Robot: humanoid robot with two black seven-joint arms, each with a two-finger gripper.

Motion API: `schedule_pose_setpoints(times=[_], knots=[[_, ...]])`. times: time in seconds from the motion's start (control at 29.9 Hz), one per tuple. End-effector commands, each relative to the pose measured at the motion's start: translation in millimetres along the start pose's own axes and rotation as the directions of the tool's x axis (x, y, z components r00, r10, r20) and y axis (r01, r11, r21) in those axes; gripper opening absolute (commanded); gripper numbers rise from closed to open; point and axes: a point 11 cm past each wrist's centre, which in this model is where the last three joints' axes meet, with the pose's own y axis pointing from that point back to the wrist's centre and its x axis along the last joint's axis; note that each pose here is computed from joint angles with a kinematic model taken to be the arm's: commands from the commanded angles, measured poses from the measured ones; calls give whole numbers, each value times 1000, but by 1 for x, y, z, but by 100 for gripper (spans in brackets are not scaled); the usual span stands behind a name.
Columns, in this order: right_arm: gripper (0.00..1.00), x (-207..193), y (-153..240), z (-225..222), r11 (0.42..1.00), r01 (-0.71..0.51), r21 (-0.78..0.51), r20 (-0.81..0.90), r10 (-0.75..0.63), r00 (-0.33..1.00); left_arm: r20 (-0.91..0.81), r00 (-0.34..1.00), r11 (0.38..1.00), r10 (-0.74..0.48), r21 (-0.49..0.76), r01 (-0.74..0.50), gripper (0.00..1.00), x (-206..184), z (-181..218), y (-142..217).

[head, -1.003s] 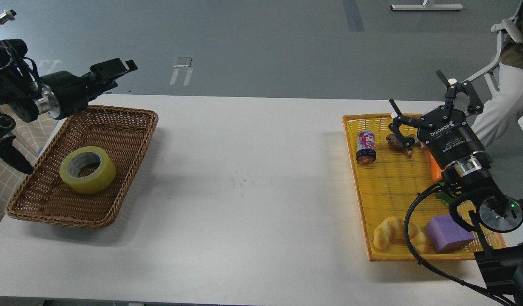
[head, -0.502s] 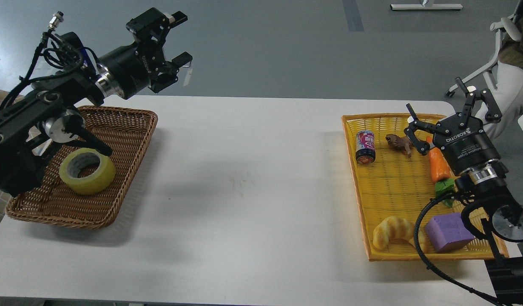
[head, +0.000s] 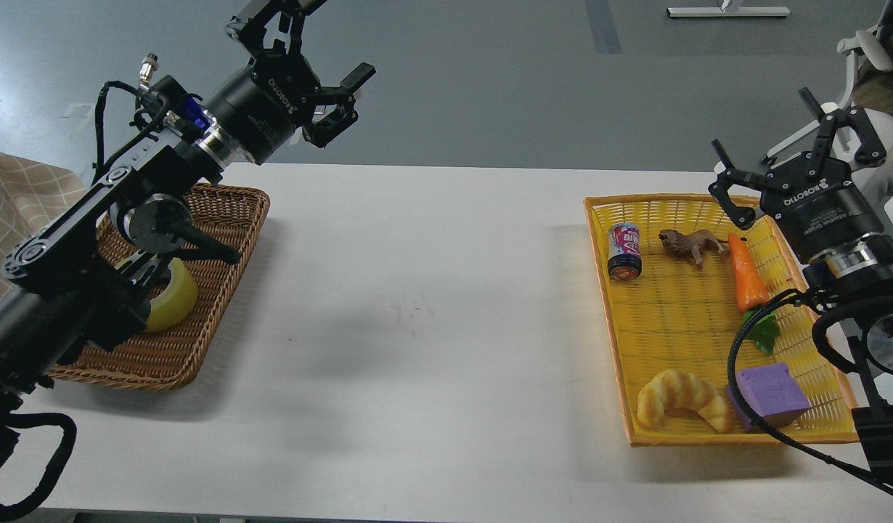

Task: Place and transfer tape with both arms

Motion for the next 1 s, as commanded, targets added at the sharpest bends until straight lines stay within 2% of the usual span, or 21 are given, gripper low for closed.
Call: schedule_pose_setpoints(times=[0.0, 0.13, 0.5, 0.97], knots=[[100, -7, -13, -10, 1000, 20, -12, -57, -21, 998, -53, 998, 998, 39, -37, -41, 98, 5, -6, 9], [100, -12, -34, -5, 998, 27, -64, -118, -34, 992, -75, 995, 997, 60, -51, -64, 98, 9, -9, 15], [100, -34, -81, 6, 986, 66, -153, -156, -90, 984, -132, 988, 990, 81, -108, -96, 98, 15, 1, 18], [100, -39, -83, 24, 982, 83, -171, -120, -104, 987, -178, 980, 986, 83, -126, -107, 98, 13, -3, 17]])
